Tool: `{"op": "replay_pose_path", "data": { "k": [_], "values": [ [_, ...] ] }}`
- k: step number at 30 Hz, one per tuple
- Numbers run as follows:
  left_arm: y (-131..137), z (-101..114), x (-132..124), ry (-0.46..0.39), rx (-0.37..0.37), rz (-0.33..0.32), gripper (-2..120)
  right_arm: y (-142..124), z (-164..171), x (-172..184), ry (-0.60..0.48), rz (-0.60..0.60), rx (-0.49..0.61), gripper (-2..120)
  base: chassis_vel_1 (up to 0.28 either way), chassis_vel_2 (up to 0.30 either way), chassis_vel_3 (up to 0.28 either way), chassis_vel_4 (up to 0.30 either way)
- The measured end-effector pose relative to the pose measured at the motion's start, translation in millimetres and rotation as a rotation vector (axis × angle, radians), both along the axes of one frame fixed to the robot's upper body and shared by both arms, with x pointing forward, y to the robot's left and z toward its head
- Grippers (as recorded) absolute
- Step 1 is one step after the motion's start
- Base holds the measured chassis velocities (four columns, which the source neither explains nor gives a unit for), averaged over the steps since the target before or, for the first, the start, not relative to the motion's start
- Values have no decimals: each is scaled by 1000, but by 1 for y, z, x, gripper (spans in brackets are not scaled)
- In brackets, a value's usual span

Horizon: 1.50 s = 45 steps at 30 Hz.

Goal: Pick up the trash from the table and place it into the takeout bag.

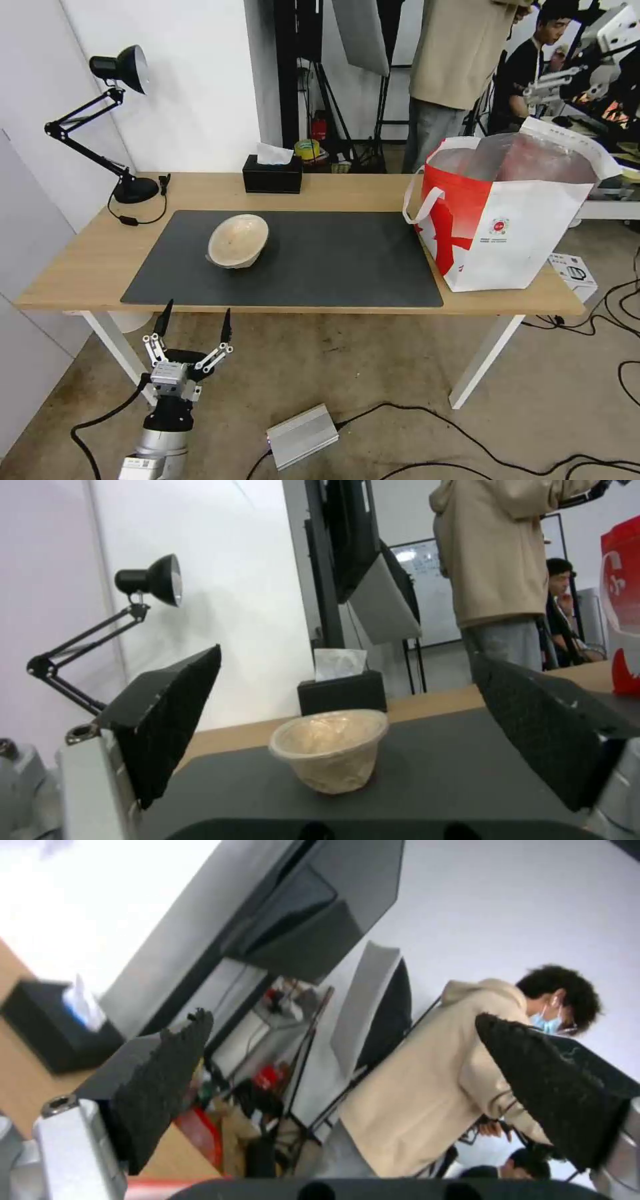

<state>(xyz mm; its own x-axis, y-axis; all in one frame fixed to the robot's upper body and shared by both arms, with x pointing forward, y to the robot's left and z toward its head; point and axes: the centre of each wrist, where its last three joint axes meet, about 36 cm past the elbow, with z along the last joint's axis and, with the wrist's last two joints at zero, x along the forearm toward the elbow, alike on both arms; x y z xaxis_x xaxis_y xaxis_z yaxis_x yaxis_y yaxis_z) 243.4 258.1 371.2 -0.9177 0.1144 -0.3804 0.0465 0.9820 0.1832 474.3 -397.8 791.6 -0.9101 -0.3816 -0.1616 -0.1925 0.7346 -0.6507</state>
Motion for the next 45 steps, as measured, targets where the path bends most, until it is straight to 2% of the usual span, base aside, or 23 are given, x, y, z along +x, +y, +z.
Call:
{"op": "replay_pose_path", "data": {
  "k": [3, 11, 17, 18, 22, 32, 45],
  "values": [
    [0, 1, 2, -5, -2, 3, 100, 16, -1, -8, -20, 3, 78, 100, 0, 0, 0, 0],
    [2, 1, 2, -8, -6, 13, 100, 41, -18, -15, -35, 16, 194, 100, 0, 0, 0, 0],
    [5, 2, -2, -4, -7, 37, 100, 61, -60, -14, -10, 57, 326, 100, 0, 0, 0, 0],
    [5, 2, -2, -4, -7, 37, 100, 61, -60, -14, -10, 57, 326, 100, 0, 0, 0, 0],
    [6, 3, -3, -7, -6, 48, 100, 71, -96, -16, -7, 87, 381, 100, 0, 0, 0, 0],
    [6, 4, -6, -5, -10, 61, 100, 83, -142, -28, -18, 140, 418, 100, 0, 0, 0, 0],
    [3, 8, -7, -11, -6, 54, 100, 82, -189, -77, -36, 125, 441, 100, 0, 0, 0, 0]
  ]
}}
